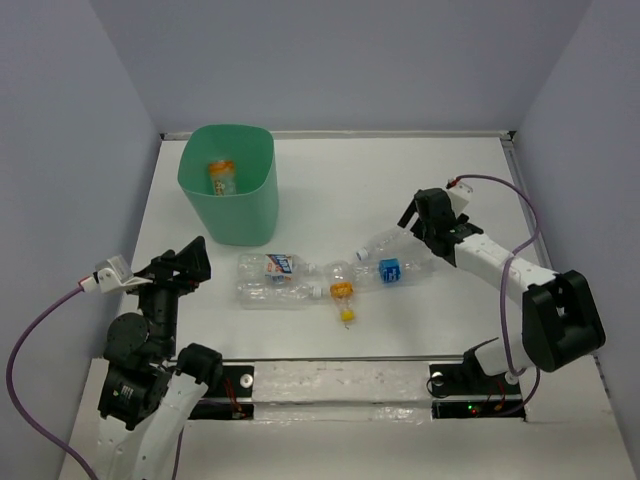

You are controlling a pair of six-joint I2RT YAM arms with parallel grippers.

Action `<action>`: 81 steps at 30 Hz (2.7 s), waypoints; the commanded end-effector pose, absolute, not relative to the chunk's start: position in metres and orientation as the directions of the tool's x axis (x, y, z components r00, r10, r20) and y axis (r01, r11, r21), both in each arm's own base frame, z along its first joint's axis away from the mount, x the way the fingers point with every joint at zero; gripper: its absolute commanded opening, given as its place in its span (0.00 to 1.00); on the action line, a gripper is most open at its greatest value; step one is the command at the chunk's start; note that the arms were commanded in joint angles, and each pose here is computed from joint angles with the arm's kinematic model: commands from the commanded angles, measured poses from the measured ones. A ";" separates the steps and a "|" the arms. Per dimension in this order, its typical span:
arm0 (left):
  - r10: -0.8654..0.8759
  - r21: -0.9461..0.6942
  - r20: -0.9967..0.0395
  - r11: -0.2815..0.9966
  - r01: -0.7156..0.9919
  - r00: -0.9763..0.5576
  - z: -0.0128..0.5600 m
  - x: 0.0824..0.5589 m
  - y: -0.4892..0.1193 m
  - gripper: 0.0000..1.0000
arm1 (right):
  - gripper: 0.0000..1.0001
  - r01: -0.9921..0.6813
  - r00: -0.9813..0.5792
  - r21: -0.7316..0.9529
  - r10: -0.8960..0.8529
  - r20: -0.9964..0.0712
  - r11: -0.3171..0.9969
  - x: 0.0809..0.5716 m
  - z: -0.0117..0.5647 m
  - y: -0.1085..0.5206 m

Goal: Put the plastic bottles in the bin

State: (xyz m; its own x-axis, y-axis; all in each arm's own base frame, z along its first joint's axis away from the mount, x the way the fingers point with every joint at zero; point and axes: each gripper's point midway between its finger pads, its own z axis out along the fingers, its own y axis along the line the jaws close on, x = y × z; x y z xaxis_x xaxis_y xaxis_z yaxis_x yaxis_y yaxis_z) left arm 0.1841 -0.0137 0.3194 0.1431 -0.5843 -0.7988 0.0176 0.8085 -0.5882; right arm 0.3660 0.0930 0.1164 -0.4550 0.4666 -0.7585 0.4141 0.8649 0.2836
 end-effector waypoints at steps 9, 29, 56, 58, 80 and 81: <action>-0.579 -0.580 -0.797 0.813 0.051 0.172 0.327 0.184 -0.015 0.99 | 0.98 0.436 -0.475 0.357 0.548 -0.688 0.826 0.401 0.100 0.109; -0.575 -0.577 -0.801 0.816 0.043 0.167 0.326 0.186 -0.015 0.99 | 0.69 0.484 -0.422 0.452 0.652 -0.630 0.749 0.439 0.072 0.123; -0.597 -0.614 -0.774 0.789 -0.020 0.209 0.327 0.181 0.000 0.99 | 0.62 -0.566 0.220 0.323 0.517 -0.827 0.758 0.415 0.488 0.360; -0.599 -0.618 -0.770 0.786 -0.024 0.218 0.328 0.179 0.002 0.99 | 0.63 -0.609 0.296 0.274 0.534 -0.792 0.744 0.411 0.523 0.376; -0.594 -0.607 -0.779 0.794 -0.007 0.200 0.327 0.182 -0.003 0.99 | 0.95 -0.764 0.225 0.002 0.269 -0.936 0.646 0.390 0.489 0.479; -0.595 -0.608 -0.778 0.794 -0.007 0.201 0.327 0.182 -0.003 0.99 | 0.92 -0.767 0.217 -0.001 0.258 -0.942 0.641 0.384 0.486 0.472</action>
State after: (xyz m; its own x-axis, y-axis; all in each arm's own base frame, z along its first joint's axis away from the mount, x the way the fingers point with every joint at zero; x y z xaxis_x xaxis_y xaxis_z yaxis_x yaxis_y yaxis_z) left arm 0.1819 -0.0059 0.3190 0.1677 -0.5900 -0.7898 -0.0127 0.7998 -0.6001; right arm 0.4305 0.5230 0.3955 0.1205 0.1764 -0.9769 -0.7487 0.6623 0.0272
